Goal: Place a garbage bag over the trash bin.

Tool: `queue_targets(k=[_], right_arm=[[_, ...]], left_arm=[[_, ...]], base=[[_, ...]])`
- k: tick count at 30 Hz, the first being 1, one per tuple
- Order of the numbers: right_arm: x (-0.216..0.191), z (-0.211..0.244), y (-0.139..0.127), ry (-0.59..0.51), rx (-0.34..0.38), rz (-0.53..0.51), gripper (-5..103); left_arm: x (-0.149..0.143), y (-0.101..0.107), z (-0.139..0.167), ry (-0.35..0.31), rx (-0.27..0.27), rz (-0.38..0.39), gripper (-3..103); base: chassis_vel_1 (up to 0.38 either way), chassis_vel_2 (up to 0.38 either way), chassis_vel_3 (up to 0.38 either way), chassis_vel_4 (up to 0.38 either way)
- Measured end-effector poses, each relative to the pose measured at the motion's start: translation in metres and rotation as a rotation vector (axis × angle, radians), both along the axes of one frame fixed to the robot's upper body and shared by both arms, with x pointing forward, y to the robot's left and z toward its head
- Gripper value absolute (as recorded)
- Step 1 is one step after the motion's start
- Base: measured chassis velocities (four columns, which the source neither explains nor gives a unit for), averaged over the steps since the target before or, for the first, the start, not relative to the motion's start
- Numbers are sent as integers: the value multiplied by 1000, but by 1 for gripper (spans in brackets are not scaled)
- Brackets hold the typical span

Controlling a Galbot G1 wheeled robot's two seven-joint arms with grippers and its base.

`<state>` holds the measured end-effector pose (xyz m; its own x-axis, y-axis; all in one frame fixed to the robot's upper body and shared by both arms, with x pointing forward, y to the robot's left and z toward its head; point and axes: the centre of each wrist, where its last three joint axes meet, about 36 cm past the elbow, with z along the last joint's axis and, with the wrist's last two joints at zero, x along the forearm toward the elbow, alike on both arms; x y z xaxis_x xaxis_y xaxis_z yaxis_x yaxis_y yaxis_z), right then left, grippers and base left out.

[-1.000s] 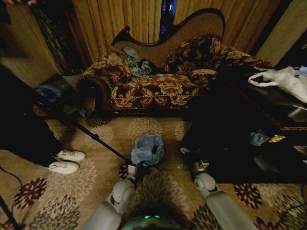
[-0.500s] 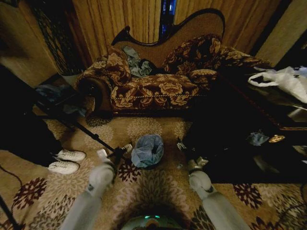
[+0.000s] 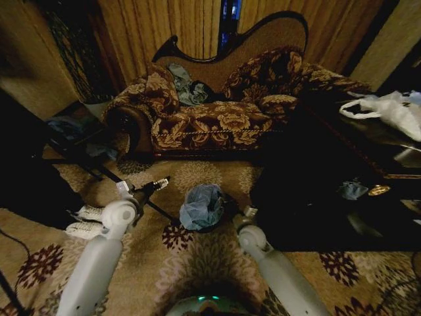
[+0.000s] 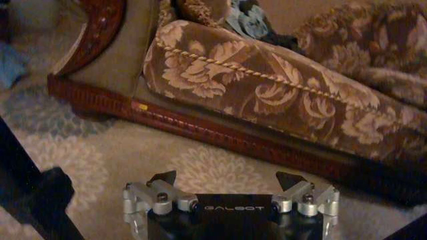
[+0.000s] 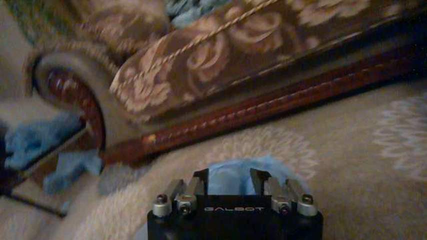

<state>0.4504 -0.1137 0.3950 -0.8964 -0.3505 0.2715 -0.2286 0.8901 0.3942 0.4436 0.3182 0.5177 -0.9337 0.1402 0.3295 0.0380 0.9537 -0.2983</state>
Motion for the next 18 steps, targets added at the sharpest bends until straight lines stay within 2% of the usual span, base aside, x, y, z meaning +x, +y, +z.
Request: queue_targets(k=[1, 2, 4, 6, 7, 11, 13, 18], right_arm=[[5, 4, 9, 10, -21, 15, 35], [5, 4, 9, 10, -21, 15, 35], [13, 8, 24, 24, -58, 28, 27], [16, 10, 29, 35, -71, 37, 27], [19, 12, 33, 47, -80, 45, 19], [23, 17, 40, 77, -98, 55, 19], [30, 22, 44, 121, -121, 63, 3], [40, 29, 51, 192, -143, 66, 1]], left_arm=[[0, 0, -4, -1, 17, -2, 100], [0, 0, -4, -1, 17, -2, 100], [-3, 0, -9, 1, 29, -6, 100], [-5, 0, -10, 0, 30, -11, 100], [-5, 1, -10, -2, 30, -11, 100], [-6, 1, -10, -11, 30, -8, 100], [-5, 0, -7, -24, 24, -8, 100], [-2, -7, -6, -33, -4, -5, 100]], base=[[0, 0, 0, 0], [0, 0, 0, 0], [0, 0, 0, 0], [0, 0, 0, 0], [0, 0, 0, 0], [0, 0, 0, 0], [0, 0, 0, 0], [0, 0, 0, 0]])
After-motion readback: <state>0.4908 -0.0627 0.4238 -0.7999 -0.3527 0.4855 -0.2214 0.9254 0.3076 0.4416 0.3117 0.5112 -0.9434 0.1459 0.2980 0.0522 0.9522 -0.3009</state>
